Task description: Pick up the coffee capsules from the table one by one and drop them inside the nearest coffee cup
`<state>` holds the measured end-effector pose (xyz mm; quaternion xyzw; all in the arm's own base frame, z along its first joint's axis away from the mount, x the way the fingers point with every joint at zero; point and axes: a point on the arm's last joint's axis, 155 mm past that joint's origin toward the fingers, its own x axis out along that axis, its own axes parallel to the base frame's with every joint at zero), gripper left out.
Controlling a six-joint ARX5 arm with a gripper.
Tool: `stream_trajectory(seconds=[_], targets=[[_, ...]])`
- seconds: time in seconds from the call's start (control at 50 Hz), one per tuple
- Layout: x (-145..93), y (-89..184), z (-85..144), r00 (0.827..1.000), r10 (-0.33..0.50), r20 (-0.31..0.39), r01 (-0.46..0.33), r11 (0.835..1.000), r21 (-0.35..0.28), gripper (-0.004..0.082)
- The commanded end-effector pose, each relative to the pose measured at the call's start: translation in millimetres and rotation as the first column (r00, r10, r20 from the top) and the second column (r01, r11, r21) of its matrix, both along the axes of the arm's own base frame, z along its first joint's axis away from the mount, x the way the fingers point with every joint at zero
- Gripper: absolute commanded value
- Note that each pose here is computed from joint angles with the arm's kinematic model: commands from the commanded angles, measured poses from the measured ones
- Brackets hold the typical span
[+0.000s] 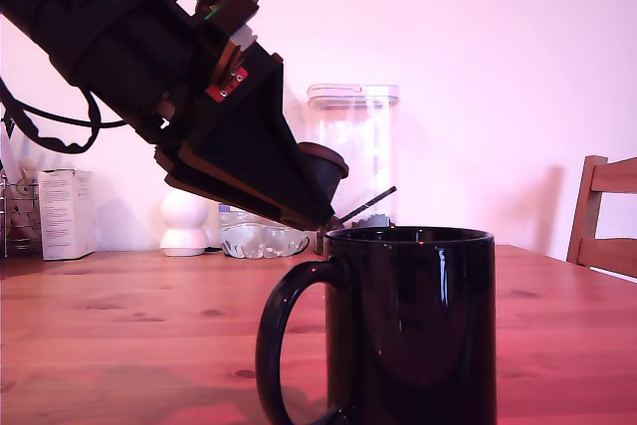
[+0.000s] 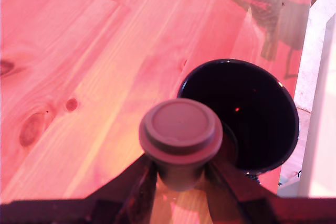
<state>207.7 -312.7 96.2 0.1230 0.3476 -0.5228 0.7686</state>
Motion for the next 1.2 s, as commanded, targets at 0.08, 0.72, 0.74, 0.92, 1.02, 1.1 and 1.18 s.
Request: stream_trajectory(seconds=[0.08, 0.72, 0.74, 0.92, 1.02, 1.1, 1.18], targets=[[2.8, 1.1, 1.2, 1.0, 0.014, 0.008, -0.014, 1.0, -0.008, 0.0181], [-11.6, -7.7, 38.7, 0.996, -0.036, 0.082, 0.044, 0.995, -0.091, 0.0181], [-12.7, -8.3, 38.7, 0.996, -0.04, 0.082, 0.047, 0.995, -0.091, 0.0181], [-26.7, -16.0, 38.4, 0.993, -0.082, 0.08, 0.088, 0.992, -0.088, 0.0181], [-31.3, -17.9, 38.7, 0.993, -0.092, 0.077, 0.098, 0.992, -0.076, 0.0181], [-32.2, -19.2, 40.7, 0.992, -0.1, 0.08, 0.105, 0.993, -0.056, 0.0181], [-32.0, -20.9, 42.2, 0.991, -0.107, 0.076, 0.11, 0.994, -0.03, 0.0181]])
